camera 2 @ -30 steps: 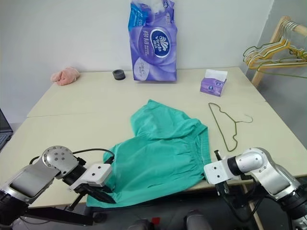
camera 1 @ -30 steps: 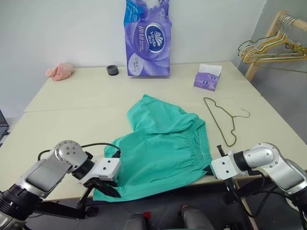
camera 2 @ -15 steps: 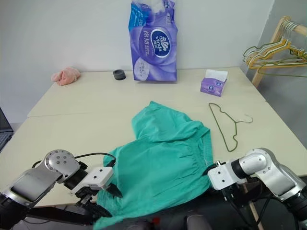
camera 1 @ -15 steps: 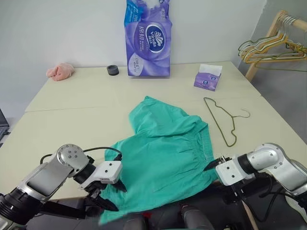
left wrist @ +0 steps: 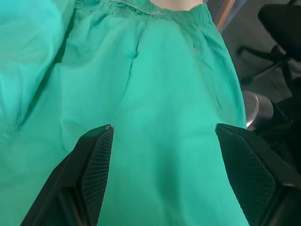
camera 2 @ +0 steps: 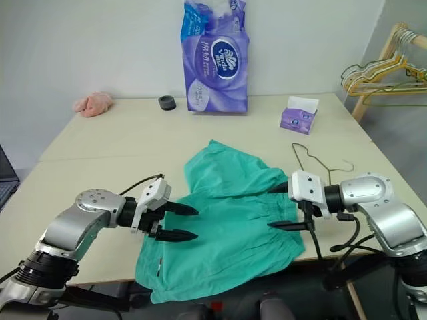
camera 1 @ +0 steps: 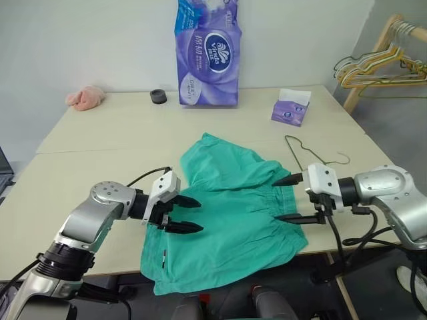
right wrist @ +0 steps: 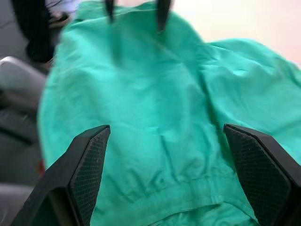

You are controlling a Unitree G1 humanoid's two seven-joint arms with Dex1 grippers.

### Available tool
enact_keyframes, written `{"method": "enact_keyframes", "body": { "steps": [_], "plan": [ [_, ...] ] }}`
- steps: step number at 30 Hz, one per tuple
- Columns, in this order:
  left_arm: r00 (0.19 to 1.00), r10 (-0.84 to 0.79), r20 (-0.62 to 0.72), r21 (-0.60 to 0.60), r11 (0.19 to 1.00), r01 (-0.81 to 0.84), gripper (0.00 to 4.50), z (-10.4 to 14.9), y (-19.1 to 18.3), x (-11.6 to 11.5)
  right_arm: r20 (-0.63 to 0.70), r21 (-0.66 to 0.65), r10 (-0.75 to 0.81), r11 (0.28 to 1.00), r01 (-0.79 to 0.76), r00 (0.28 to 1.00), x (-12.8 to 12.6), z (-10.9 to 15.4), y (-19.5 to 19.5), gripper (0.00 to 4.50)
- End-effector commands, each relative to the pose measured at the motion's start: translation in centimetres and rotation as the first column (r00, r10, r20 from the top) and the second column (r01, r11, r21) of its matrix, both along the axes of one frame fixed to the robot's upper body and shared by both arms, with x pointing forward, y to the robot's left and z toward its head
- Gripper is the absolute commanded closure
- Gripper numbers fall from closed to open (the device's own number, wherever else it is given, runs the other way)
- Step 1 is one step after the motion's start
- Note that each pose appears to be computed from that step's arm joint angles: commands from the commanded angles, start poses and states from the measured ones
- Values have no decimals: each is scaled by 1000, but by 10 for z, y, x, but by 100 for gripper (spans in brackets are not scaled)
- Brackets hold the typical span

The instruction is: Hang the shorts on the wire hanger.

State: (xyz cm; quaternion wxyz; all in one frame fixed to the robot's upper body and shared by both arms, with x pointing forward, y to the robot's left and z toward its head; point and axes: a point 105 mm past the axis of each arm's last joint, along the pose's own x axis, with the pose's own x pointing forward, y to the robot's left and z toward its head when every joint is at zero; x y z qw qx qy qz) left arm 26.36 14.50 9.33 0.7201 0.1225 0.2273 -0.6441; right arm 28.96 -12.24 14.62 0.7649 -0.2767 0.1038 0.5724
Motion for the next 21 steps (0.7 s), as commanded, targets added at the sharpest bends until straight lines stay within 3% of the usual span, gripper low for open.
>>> {"method": "enact_keyframes", "body": {
  "steps": [1,4,13,21],
  "plan": [
    [997,-80,16,34,996,79,84,-6,-2,-9,-101,5,-164,986,165,981,22,-18,4,40],
    [996,-83,26,49,996,81,84,-8,2,-7,-189,37,-167,984,177,968,25,-21,16,40],
    [995,-89,41,60,994,87,84,-16,1,-4,-264,74,-383,907,415,885,88,-25,25,40],
    [995,-91,52,56,995,88,84,-17,-2,-5,-109,90,-587,798,596,802,138,-23,13,40]
  ]
}}
